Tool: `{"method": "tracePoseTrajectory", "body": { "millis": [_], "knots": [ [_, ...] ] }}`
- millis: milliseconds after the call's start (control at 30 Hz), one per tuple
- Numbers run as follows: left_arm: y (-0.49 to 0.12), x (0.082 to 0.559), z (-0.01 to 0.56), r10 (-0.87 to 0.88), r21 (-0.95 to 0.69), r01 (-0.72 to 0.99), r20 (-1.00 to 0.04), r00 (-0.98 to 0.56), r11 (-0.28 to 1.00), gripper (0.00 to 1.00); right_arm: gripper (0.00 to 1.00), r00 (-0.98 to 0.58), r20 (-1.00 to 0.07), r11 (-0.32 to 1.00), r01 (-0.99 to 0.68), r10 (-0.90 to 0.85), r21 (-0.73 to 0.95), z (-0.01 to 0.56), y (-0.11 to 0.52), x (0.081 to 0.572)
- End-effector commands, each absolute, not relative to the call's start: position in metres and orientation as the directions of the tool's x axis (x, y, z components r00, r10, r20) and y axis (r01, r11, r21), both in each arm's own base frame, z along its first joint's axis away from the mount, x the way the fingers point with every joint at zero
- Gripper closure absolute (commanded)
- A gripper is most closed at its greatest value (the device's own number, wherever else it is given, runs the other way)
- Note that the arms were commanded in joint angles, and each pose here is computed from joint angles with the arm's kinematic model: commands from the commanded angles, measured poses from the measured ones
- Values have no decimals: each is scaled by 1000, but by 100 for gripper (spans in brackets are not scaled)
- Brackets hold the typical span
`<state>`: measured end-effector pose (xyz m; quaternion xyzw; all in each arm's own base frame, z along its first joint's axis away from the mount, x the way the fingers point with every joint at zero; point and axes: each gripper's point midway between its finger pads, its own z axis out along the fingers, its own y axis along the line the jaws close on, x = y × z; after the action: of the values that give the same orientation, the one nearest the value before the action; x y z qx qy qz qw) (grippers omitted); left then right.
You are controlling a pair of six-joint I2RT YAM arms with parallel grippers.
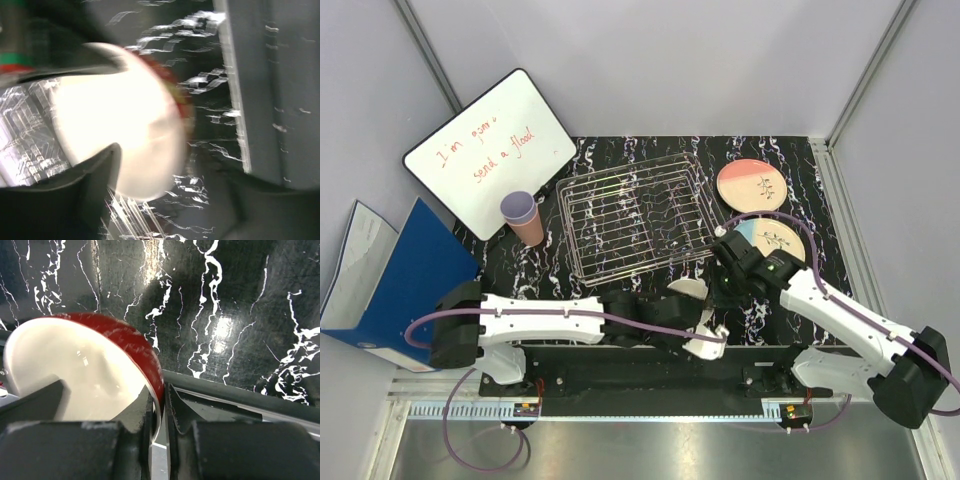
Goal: Unload the mixed dishes from the dish rack
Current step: Place the bowl at the center of the board.
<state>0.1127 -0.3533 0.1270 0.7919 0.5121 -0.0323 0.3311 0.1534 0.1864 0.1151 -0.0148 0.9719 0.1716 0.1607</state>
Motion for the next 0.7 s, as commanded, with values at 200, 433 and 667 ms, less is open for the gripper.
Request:
{"method": "tracePoseTrajectory", "body": {
  "millis": [200, 433, 667],
  "knots": [
    [-366, 162, 202, 753, 602, 778, -594, 284, 182, 1, 100, -894, -434, 928, -65, 110, 368, 160, 192, 178],
    [-331, 203, 224, 637, 441, 745, -770, 29, 500, 1, 100, -882, -440, 927, -13, 166, 375, 150, 196, 189],
    [-293, 225, 216, 409, 186, 597, -874, -261, 780, 1, 100, -864, -432, 918, 84, 260, 387, 129, 201, 203]
  ]
}}
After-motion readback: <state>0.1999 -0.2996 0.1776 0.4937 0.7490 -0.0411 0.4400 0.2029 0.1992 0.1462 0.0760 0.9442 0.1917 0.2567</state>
